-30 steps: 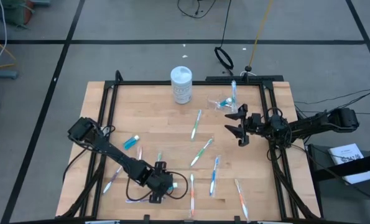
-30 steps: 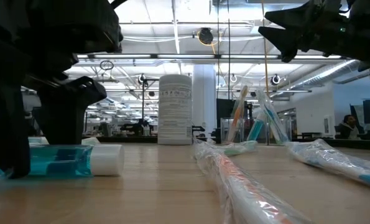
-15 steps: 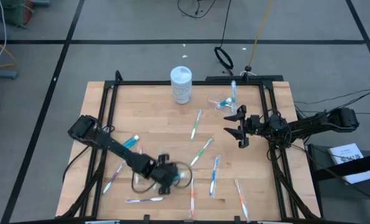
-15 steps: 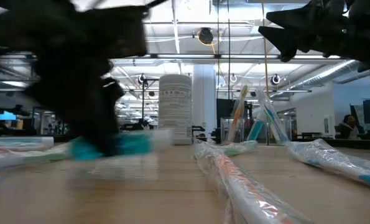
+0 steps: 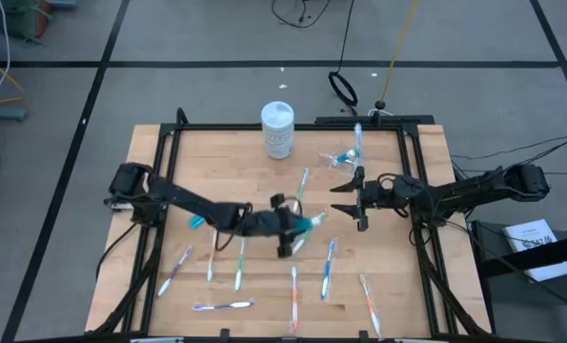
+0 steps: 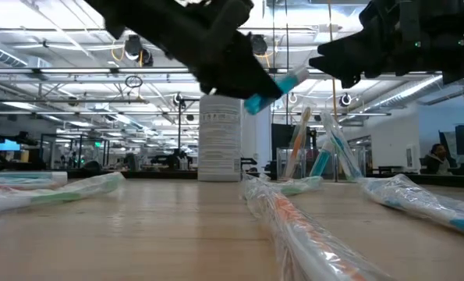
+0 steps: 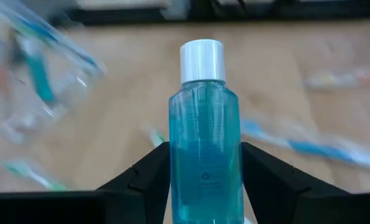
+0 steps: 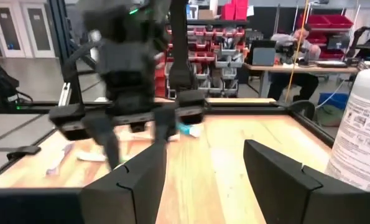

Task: Pick & Place toothbrushing station
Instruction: Put the mouthwash into the transparent mesh organizer, then put the white and green toothbrush into the transparent mesh organizer

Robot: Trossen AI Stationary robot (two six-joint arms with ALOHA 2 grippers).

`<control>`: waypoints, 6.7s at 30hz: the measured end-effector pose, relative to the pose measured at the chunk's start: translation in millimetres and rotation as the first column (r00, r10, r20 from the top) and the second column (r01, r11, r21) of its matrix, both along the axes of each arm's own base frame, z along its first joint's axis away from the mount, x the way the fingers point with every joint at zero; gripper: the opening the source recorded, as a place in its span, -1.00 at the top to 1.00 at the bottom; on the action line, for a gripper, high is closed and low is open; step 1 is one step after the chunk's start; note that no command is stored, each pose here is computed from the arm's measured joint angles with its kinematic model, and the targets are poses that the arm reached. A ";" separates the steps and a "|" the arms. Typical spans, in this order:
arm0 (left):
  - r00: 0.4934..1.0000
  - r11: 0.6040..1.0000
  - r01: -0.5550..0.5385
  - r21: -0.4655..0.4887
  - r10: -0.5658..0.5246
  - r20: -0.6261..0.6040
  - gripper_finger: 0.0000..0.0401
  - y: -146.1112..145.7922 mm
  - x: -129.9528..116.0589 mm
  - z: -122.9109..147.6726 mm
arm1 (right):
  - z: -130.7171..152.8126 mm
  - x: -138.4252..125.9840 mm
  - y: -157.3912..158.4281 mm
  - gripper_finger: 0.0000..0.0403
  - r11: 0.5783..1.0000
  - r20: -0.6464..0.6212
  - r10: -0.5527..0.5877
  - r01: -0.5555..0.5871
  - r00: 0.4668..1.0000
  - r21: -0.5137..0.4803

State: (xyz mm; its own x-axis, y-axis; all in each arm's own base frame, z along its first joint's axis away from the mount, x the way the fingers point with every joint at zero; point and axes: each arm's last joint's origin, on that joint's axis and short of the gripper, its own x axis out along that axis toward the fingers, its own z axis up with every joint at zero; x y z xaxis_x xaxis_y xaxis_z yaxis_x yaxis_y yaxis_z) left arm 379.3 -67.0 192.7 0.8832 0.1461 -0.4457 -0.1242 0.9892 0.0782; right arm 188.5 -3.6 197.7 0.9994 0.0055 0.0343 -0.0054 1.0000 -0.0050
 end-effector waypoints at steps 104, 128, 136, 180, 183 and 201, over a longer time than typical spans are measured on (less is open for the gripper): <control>0.999 0.999 0.001 0.044 0.001 -0.039 0.06 75.1 6.2 -0.3 | -93.6 6.4 -62.7 0.12 0.782 -0.677 -0.484 0.621 0.555 -0.049; 0.999 0.999 -0.026 0.041 0.027 -0.031 0.06 84.9 6.2 0.4 | -103.2 12.3 -67.0 0.57 0.825 -0.672 -0.473 0.554 0.570 -0.110; 0.999 0.999 -0.024 0.041 0.026 -0.035 0.06 84.9 6.1 0.1 | -86.6 10.5 -55.3 0.54 0.856 -0.643 -0.449 0.505 0.620 -0.111; 0.912 0.933 -0.289 0.214 0.336 -0.233 0.06 101.6 -101.6 96.0 | 23.1 53.1 -88.7 0.54 0.462 -0.650 -0.753 -0.624 0.099 -0.630; 0.910 0.933 -0.287 0.216 0.336 -0.243 0.06 101.5 -102.4 95.3 | 15.8 56.0 -92.9 0.54 0.428 -0.657 -0.750 -0.699 0.079 -0.573; 0.907 0.934 -0.272 0.230 0.328 -0.262 0.06 101.4 -103.3 94.1 | 0.8 68.2 -115.5 0.22 0.423 -0.684 -0.720 -0.706 0.120 -0.569</control>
